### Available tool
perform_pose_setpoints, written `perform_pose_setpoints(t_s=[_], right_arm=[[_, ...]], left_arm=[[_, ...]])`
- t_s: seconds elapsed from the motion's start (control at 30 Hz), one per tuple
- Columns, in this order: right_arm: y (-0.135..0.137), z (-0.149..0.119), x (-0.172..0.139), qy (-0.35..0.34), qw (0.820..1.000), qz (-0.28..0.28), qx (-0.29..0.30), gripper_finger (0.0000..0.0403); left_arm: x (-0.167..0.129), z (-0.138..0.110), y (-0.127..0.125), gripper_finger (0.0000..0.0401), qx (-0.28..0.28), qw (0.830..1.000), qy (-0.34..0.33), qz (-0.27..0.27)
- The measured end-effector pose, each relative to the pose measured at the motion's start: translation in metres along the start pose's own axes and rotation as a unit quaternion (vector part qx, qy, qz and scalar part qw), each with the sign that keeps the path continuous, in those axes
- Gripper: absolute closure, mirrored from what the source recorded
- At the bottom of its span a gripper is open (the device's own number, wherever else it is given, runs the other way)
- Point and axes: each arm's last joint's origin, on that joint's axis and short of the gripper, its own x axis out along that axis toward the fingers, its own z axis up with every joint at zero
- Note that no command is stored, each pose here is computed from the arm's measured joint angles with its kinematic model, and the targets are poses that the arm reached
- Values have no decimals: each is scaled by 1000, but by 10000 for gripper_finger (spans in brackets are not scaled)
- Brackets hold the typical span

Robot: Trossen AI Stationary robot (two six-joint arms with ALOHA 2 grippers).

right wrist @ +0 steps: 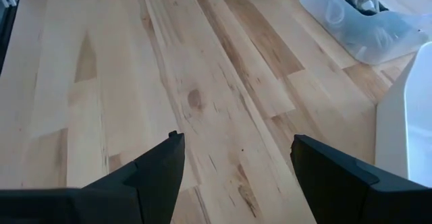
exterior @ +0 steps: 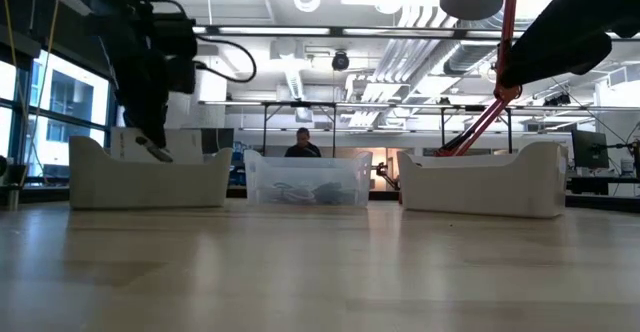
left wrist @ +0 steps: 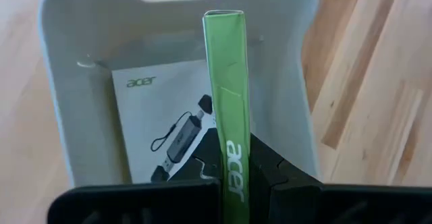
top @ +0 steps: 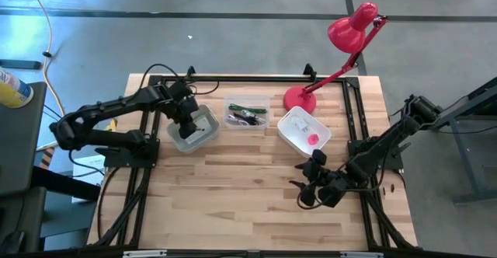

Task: Pick and place items into bin
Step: Put the card reader box into the gray bin

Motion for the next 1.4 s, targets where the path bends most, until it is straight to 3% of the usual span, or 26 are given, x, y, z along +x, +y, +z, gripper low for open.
perform_pose_setpoints(t_s=[0.27, 0.67, 1.1, 1.4], right_arm=[[0, 0, 0, 1, 1000, 1, 13, 144], [-1, 1, 1, 0, 1000, -4, 15, 144], [-4, 3, 4, 2, 1000, -13, 12, 144], [-6, 2, 4, 8, 1000, -18, 6, 144]], left_arm=[[6, 2, 4, 386, -1, 1000, 14, 19], [7, 0, 6, 289, -5, 998, 26, 58], [7, 0, 4, 170, -9, 999, 26, 39], [10, 2, -10, 185, 26, 997, 29, 63]])
